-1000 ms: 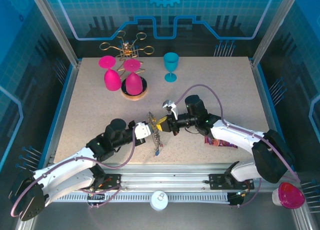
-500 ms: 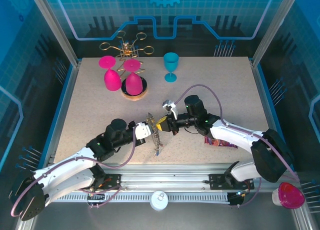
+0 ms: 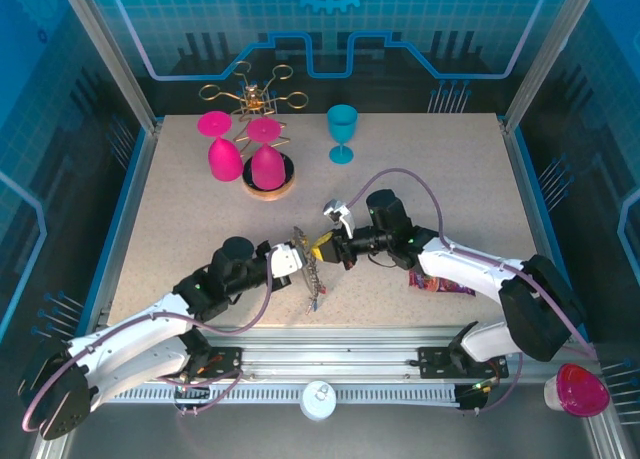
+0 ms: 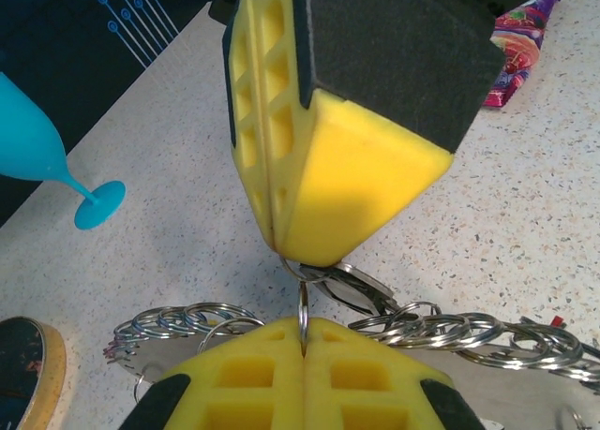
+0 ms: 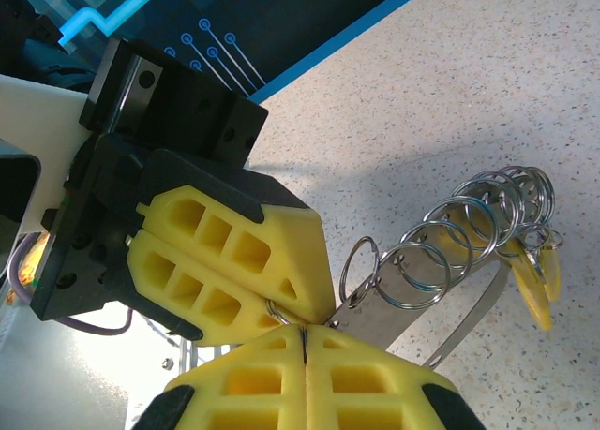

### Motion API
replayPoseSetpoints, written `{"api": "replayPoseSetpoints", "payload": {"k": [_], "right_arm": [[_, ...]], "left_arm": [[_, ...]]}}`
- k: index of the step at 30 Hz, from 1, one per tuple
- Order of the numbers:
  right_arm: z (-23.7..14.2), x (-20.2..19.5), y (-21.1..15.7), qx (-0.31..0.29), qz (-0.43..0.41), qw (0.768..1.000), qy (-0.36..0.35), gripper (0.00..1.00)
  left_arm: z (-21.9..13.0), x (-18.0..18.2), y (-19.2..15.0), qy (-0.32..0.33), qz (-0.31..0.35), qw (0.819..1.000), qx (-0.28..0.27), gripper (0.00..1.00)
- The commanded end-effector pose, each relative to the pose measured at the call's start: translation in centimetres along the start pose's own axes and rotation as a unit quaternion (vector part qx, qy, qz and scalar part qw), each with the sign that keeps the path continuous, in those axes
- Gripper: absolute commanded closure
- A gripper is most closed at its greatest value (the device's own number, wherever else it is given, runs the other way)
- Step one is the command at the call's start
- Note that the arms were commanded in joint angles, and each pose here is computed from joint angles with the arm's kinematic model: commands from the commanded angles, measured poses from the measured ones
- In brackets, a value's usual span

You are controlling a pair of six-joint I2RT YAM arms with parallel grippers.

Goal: Put the keys on the keyring

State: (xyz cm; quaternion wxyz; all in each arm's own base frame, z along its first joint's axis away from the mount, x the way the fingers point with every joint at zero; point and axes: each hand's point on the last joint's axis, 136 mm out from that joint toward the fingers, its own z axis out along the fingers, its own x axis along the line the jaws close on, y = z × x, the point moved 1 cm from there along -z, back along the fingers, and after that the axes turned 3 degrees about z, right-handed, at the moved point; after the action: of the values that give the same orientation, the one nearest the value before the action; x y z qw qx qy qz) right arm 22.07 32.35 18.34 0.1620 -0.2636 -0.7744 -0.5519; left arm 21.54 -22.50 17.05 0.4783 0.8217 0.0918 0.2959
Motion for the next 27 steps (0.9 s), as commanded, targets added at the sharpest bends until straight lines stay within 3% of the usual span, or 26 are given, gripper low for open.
{"api": "replayPoseSetpoints", "payload": {"k": [1, 8, 27], "right_arm": [[0.7, -0.6, 0.4, -0.002, 0.003, 1.0, -0.017, 1.0], [0.5, -2.1, 1.1, -0.016, 0.021, 0.998, -0.057, 1.0], [-0.4, -3.5, 2.2, -0.053, 0.05, 0.994, -0.077, 1.0]], "left_arm": [[-0.2, 0.8, 2.8, 0.013, -0.011, 0.998, -0.063, 1.0], [-0.2, 0.4, 3.0, 0.002, -0.015, 0.997, -0.072, 1.0], [-0.2, -0.4, 2.8, -0.019, 0.005, 0.997, -0.068, 1.0]]}}
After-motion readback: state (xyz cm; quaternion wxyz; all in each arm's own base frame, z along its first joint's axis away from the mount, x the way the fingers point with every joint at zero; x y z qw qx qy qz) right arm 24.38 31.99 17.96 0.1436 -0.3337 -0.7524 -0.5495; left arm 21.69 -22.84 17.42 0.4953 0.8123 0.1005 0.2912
